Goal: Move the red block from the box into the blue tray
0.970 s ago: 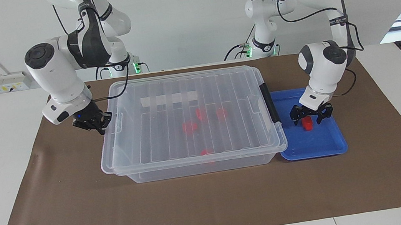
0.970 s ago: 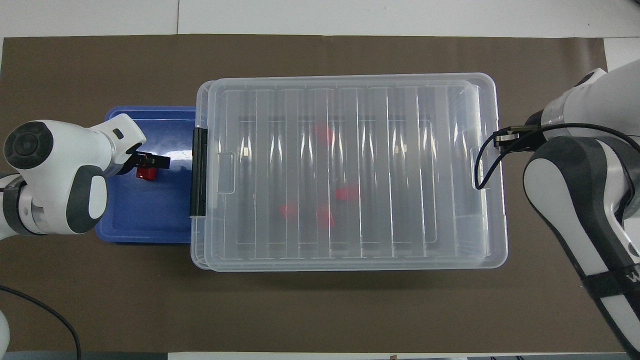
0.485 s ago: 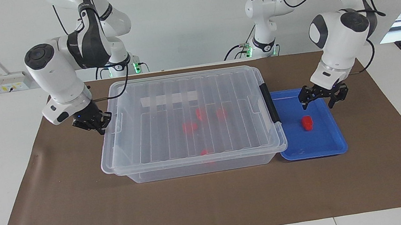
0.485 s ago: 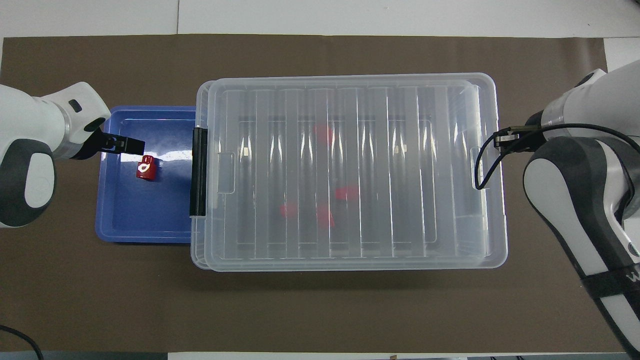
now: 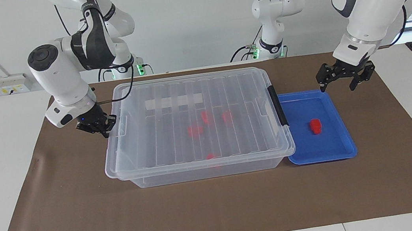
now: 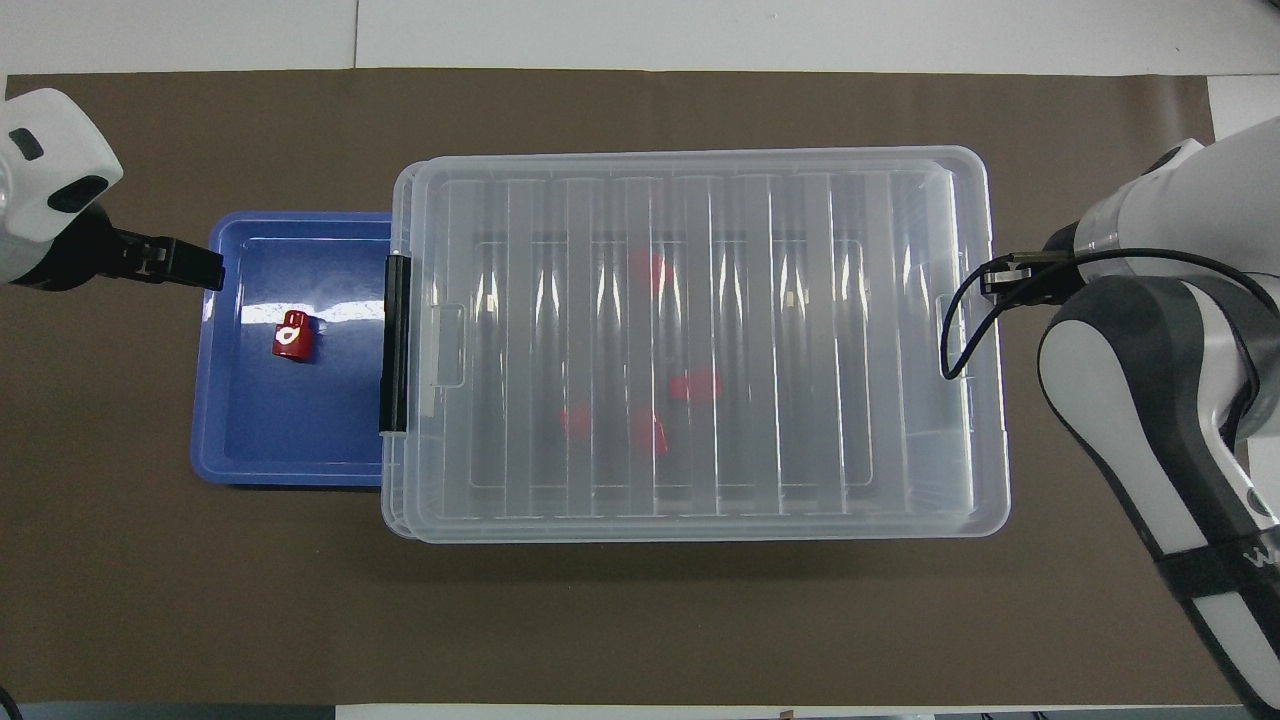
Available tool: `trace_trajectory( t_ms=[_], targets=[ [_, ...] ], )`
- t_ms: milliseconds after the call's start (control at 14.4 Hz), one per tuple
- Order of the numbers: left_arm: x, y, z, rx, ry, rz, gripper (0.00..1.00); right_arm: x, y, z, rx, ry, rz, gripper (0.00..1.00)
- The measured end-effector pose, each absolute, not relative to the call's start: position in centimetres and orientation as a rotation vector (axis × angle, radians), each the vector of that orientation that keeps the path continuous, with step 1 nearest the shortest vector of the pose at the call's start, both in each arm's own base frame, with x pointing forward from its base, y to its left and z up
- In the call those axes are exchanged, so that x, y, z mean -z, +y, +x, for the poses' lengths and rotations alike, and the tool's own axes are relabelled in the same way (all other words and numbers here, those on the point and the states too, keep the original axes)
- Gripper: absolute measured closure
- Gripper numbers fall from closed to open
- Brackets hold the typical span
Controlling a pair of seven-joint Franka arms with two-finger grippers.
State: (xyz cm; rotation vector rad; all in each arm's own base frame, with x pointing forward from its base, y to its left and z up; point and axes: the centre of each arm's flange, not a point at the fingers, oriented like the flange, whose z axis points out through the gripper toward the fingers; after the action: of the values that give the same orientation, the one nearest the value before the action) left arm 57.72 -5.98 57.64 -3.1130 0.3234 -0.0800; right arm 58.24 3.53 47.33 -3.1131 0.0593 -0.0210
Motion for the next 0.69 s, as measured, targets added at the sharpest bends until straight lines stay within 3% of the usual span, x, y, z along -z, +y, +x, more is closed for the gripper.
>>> trace_trajectory(
  t_ms=[277, 693],
  targets=[
    [-60.3, -5.8, 56.9, 0.019, 0.304, -3.167, 0.00, -47.3, 3.6, 58.2, 0.021, 0.059, -3.113, 0.99],
    [-60.8, -5.7, 55.6, -0.102, 0.219, -3.172, 0.00, -47.3, 3.6, 58.2, 0.021, 0.059, -3.113, 0.99]
  ],
)
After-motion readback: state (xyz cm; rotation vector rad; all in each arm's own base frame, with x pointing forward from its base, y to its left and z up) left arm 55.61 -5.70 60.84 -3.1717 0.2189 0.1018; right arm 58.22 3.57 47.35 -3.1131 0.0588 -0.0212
